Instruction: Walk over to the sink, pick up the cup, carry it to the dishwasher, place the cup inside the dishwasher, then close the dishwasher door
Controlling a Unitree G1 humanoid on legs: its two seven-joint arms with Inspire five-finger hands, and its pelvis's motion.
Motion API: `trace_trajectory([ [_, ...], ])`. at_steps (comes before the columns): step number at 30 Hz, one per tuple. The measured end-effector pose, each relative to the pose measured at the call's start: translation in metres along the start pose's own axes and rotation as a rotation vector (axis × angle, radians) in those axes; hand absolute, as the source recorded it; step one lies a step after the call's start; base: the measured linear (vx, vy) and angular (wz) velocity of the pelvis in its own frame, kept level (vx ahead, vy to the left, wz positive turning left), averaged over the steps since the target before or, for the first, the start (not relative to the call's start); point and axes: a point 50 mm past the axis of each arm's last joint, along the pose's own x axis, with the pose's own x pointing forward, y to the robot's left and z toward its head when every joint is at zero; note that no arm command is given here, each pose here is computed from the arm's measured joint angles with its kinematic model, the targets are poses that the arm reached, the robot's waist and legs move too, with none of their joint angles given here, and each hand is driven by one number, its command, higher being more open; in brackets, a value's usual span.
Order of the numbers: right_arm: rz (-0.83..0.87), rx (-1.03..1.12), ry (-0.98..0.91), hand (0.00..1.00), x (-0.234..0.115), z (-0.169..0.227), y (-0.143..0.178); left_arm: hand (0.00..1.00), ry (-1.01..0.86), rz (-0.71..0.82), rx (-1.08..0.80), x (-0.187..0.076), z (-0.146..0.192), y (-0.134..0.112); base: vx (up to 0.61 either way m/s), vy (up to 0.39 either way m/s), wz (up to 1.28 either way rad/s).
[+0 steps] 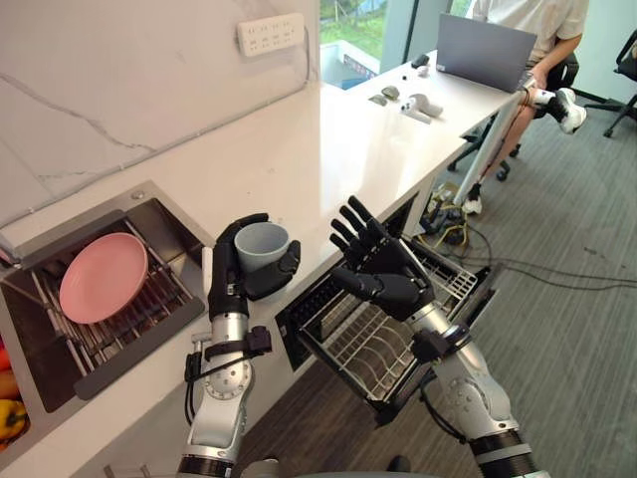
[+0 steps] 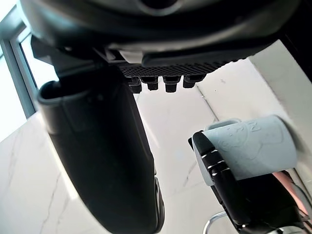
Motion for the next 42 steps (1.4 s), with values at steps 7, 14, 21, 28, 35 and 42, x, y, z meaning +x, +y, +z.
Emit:
trace_trajectory([
  [7,-0.012,-0.018,0.025,1.00,0.002,0.005,0.003,0.00,-0.051,0.024,0.113,0.003,0.005,0.008,-0.04,0.001,0.03],
  [14,-0.017,-0.057,0.028,1.00,0.006,0.009,0.010,0.00,-0.098,-0.048,0.127,0.005,0.013,-0.009,0.00,0.000,0.00],
  [21,-0.016,-0.117,0.078,1.00,0.010,0.000,0.018,0.00,-0.007,-0.116,-0.067,0.003,0.008,-0.020,0.00,0.000,0.00],
  [28,-0.036,-0.161,0.104,1.00,0.010,-0.002,0.018,0.00,0.098,-0.092,-0.357,0.005,0.003,-0.015,-0.01,0.005,-0.03],
  [35,-0.035,-0.194,0.121,1.00,0.009,-0.002,0.017,0.00,0.052,-0.142,-0.397,0.013,0.018,-0.020,-0.01,0.005,-0.02],
  [42,-0.048,-0.258,0.151,1.00,0.008,-0.002,0.014,0.00,0.030,-0.249,-0.385,0.019,0.029,-0.030,0.00,0.001,0.00],
])
